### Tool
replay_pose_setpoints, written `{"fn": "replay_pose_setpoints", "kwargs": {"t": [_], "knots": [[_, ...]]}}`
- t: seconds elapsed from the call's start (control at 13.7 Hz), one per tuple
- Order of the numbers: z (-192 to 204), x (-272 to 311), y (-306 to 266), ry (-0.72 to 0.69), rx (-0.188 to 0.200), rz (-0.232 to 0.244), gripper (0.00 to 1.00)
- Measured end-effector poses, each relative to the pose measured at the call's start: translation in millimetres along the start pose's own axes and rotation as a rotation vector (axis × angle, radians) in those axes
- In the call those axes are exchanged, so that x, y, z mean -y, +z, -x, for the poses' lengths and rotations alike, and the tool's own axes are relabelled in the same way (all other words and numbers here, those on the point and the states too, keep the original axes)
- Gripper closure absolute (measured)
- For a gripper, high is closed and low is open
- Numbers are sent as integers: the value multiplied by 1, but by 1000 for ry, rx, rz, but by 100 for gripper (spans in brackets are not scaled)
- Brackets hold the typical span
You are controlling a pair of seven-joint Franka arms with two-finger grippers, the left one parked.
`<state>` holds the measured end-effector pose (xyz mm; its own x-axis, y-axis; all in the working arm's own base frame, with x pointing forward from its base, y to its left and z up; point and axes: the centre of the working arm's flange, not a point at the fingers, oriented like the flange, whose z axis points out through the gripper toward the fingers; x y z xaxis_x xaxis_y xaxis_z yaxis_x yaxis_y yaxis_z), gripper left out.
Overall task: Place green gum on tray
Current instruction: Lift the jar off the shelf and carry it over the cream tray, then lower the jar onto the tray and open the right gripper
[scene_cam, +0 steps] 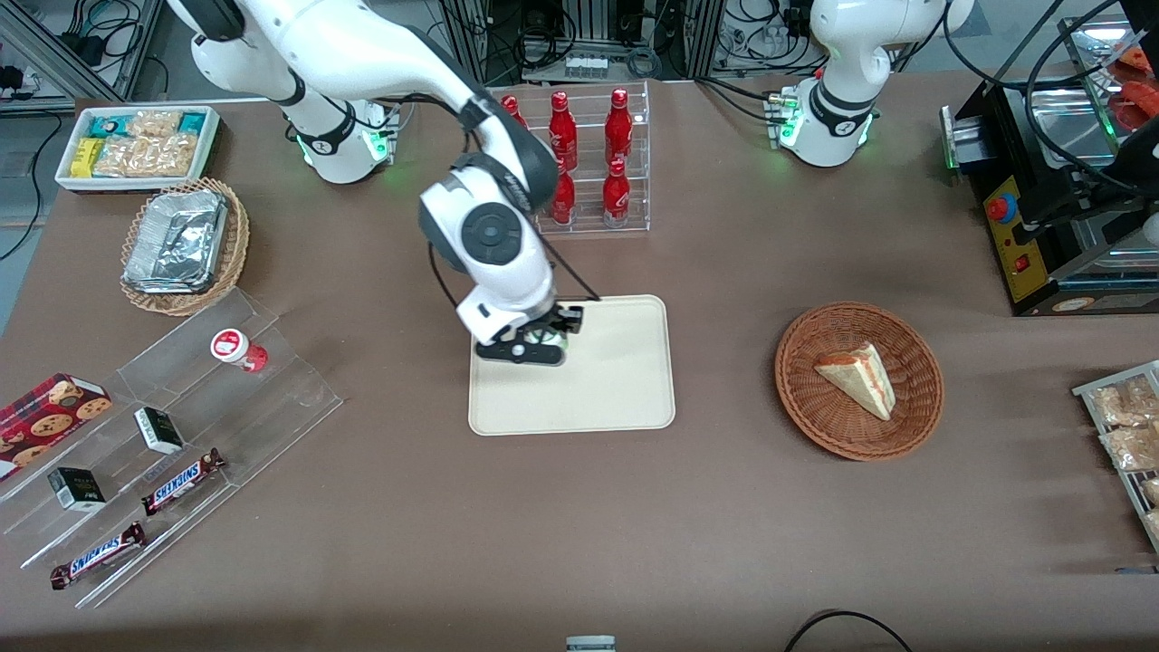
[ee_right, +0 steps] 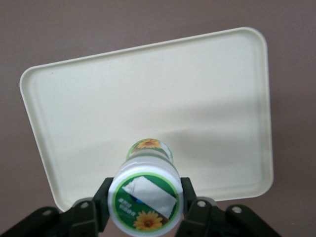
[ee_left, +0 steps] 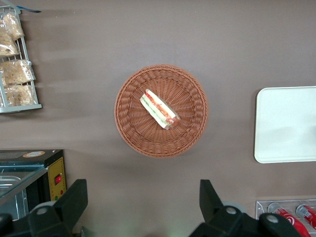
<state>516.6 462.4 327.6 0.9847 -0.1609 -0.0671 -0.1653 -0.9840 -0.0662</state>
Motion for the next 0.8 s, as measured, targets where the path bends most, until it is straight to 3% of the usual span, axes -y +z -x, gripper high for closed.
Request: {"fn": "replay_pose_setpoints", "kwargs": {"t": [0.29,0.8], "knots": [[12,23,49,10,-49,44,41],[16,30,85,-10,-71,69,41]]}}
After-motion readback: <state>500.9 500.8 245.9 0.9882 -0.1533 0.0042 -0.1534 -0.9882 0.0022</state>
